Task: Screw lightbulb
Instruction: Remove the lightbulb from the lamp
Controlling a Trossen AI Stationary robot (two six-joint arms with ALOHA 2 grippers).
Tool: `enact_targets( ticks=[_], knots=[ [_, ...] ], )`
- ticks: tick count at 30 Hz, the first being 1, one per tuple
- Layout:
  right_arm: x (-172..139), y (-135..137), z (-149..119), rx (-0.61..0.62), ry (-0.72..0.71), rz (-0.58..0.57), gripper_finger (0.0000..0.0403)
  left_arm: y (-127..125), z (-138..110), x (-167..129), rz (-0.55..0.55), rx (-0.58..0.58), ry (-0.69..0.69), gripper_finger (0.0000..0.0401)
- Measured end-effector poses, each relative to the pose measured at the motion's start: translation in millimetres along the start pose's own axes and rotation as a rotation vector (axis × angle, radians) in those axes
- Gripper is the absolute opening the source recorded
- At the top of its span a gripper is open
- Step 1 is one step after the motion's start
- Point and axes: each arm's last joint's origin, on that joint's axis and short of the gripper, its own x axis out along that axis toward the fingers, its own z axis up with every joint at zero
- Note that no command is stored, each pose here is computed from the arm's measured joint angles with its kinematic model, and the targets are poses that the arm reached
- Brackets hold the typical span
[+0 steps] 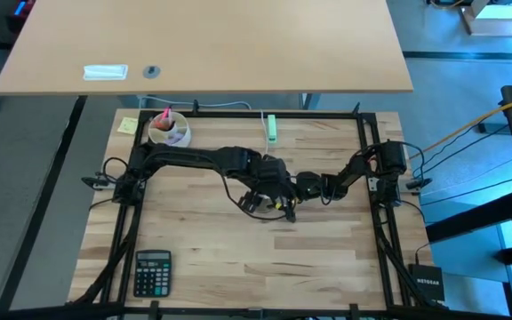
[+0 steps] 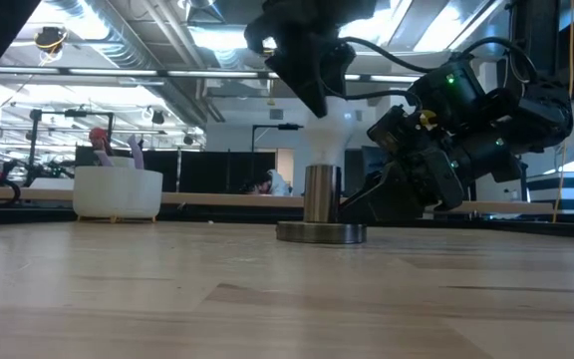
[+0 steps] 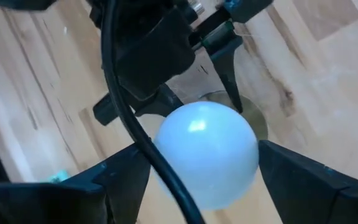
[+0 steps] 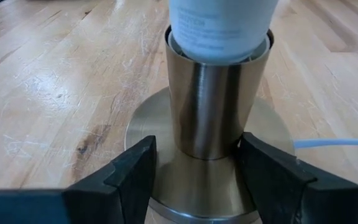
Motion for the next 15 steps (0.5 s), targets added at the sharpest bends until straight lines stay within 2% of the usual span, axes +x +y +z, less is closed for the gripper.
enact_targets(
  ticks=[5, 10, 15],
  knots=[
    [0, 0, 0, 0.001, 0.000, 0.000, 0.0227, -1, 0, 8, 0.013, -0.046, 0.026, 0.0307],
    [0, 0, 0, -0.002, -0.001, -0.003, 0.0227, -7, 3, 11, 0.009, 0.069, 0.037, 0.0318],
    [0, 0, 0, -0.003, -0.001, -0.005, 0.0227, -9, 4, 11, 0.004, 0.147, 0.044, 0.0308]
  ],
)
